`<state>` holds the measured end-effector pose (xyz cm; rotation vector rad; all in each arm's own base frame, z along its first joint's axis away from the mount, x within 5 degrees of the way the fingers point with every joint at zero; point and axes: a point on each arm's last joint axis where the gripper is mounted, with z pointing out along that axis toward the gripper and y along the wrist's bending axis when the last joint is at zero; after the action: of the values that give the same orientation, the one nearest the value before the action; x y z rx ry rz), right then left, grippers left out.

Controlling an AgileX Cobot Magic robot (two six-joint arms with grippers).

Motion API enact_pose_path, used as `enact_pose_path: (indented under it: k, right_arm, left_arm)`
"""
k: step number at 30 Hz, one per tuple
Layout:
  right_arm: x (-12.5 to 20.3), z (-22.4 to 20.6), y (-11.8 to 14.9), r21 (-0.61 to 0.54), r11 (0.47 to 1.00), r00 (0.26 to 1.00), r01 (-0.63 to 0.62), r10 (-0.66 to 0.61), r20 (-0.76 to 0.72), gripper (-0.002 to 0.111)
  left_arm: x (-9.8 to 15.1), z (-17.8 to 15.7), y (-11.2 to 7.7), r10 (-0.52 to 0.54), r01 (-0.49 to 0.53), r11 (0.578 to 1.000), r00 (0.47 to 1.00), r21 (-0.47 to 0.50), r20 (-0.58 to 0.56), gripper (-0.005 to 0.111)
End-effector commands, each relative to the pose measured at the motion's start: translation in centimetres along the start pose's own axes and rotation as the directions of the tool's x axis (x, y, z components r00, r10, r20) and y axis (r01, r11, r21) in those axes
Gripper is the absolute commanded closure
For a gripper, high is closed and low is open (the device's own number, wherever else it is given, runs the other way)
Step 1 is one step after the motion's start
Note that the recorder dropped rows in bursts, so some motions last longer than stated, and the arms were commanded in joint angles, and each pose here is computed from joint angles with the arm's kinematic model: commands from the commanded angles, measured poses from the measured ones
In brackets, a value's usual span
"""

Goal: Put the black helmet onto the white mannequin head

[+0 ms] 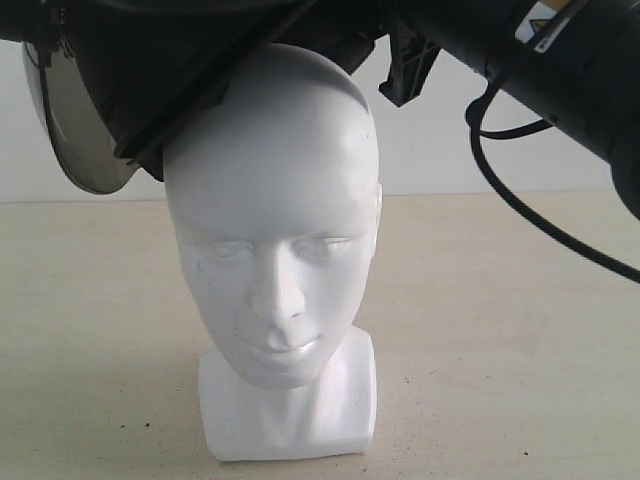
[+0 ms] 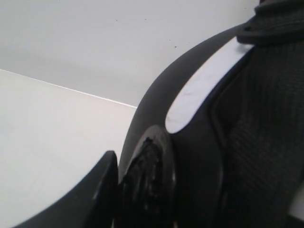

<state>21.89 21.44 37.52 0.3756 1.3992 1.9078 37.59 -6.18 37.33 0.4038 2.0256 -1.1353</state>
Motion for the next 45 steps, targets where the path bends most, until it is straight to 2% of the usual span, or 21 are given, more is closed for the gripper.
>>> enact_pose_path:
  k: [1,2,3,5,12,21,29,34,41,45]
  right_arm:
    - [-1.0,-0.3,0.7,0.006,0.991,0.991,0.131,-0.131,0.032,0.099]
    - [-1.0,-0.3,0.7,0.006,0.991,0.991,0.131,-0.131,0.032,0.093]
    - [-1.0,-0.3,0.7,0.006,0.991,0.991,0.131,-0.131,0.032,0.079]
    - [-1.0,-0.3,0.7,0.006,0.991,0.991,0.131,-0.131,0.032,0.066]
    - [-1.0,-0.3,0.7,0.013,0.991,0.991,0.133,-0.133,0.028,0.065]
    - [-1.1,-0.9,0.8,0.112,0.980,0.985,0.167,-0.169,0.013,0.065]
    - [-1.1,-1.0,1.0,0.122,0.976,0.983,0.183,-0.185,0.012,0.065]
    - [-1.1,-1.0,0.8,0.141,0.973,0.983,0.182,-0.185,0.007,0.065]
    - [-1.1,-1.2,-0.3,0.257,0.946,0.980,0.199,-0.200,-0.025,0.065]
    - [-1.1,-1.3,-0.5,0.274,0.936,0.975,0.219,-0.218,-0.035,0.065]
  left_arm:
    - [0.2,0.1,-3.7,0.016,-0.009,0.987,0.999,0.158,-0.044,0.102]
    - [0.2,0.0,-3.8,0.017,-0.010,0.987,0.999,0.158,-0.042,0.102]
    - [0.1,-0.1,-3.9,0.021,-0.014,0.987,0.999,0.158,-0.040,0.102]
    - [0.1,-0.1,-4.0,0.022,-0.016,0.987,0.999,0.159,-0.039,0.102]
    - [0.3,0.4,-4.6,0.020,-0.011,0.984,0.998,0.177,-0.053,0.102]
    - [0.5,0.8,-5.2,0.032,-0.019,0.981,0.998,0.191,-0.063,0.102]
    - [0.4,0.4,-5.8,0.031,-0.020,0.981,0.998,0.191,-0.056,0.102]
    - [0.4,0.5,-7.0,0.052,-0.039,0.977,0.997,0.211,-0.057,0.102]
    - [0.8,0.9,-7.2,0.071,-0.053,0.977,0.994,0.207,-0.081,0.102]
    - [0.8,0.9,-7.2,0.071,-0.053,0.977,0.994,0.207,-0.081,0.102]
